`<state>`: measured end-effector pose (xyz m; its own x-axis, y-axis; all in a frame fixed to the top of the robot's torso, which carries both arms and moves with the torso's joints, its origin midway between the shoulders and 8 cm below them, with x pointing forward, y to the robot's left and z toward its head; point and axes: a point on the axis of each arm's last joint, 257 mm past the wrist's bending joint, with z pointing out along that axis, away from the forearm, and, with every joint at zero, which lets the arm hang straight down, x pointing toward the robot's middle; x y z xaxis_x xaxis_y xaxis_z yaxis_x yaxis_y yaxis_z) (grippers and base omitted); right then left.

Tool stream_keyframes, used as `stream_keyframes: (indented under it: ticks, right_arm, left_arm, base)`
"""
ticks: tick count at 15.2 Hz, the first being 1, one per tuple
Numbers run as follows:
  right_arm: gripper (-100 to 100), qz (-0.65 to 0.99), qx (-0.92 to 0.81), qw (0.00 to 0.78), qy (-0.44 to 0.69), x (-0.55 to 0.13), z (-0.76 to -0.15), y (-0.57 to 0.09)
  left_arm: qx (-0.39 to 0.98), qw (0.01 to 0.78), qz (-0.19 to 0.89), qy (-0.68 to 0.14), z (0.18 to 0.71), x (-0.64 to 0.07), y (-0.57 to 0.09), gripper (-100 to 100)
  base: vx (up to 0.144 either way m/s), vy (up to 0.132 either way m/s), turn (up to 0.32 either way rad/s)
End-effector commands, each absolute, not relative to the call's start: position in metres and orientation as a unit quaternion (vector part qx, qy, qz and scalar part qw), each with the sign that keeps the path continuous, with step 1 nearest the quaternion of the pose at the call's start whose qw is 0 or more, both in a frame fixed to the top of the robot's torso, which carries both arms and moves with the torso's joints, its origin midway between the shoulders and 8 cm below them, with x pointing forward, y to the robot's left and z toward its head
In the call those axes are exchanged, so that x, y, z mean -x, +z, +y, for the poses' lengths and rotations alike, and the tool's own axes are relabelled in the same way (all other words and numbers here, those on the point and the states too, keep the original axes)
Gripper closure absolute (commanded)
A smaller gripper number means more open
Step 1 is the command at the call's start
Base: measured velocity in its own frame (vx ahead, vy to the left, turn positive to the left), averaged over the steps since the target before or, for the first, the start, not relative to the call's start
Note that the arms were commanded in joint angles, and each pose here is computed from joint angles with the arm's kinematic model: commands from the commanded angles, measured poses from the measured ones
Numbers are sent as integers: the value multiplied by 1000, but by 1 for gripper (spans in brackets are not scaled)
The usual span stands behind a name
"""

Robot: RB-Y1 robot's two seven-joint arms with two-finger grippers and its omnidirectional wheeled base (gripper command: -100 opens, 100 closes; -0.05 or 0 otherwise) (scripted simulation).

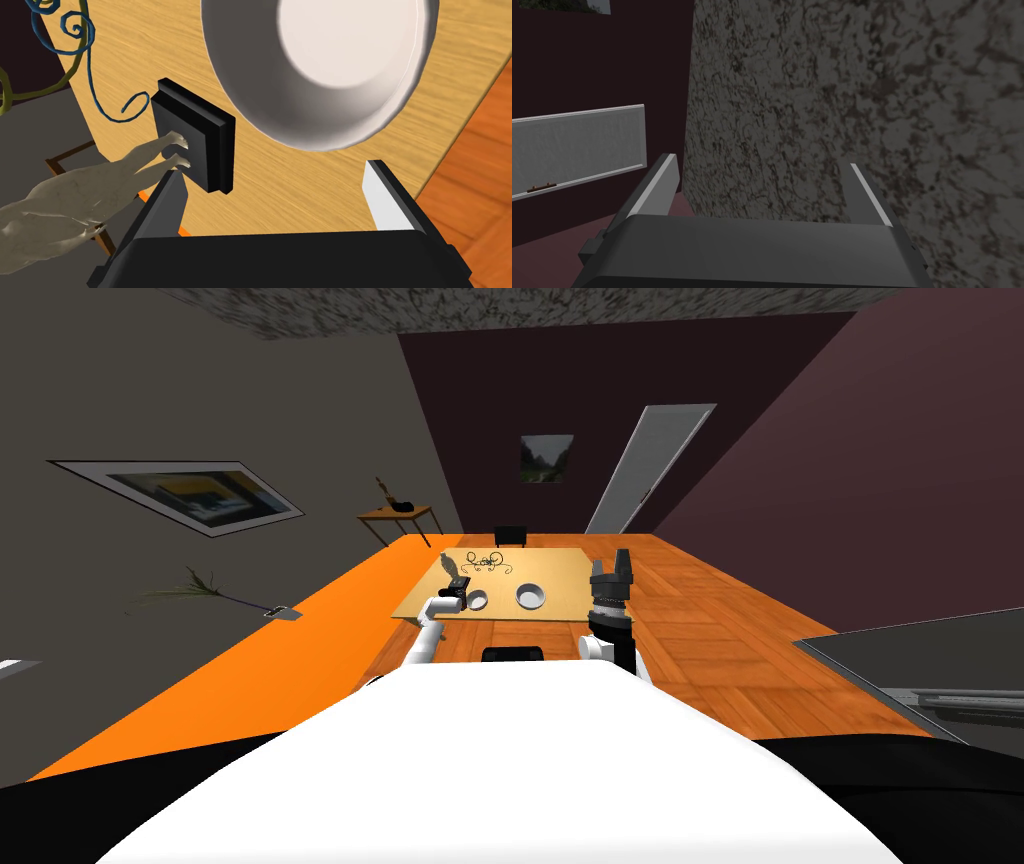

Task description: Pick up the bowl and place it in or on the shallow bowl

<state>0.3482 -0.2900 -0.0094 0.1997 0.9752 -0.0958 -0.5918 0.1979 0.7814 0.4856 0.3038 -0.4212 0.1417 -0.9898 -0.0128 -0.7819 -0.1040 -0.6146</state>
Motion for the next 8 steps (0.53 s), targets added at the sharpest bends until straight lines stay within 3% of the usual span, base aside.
stream_keyframes:
  ticks: [1,8]
  right_arm:
    - [0,309,-310,710,552,-348,-290,-9]
    - [0,309,-310,710,552,-348,-290,-9]
  left_arm:
    - [719,240,622,-198,304,-480,-426,-100]
    - [749,185,621,-140,295,-459,-452,-100]
  base:
    - [18,10,-5]
    - [25,19,-3]
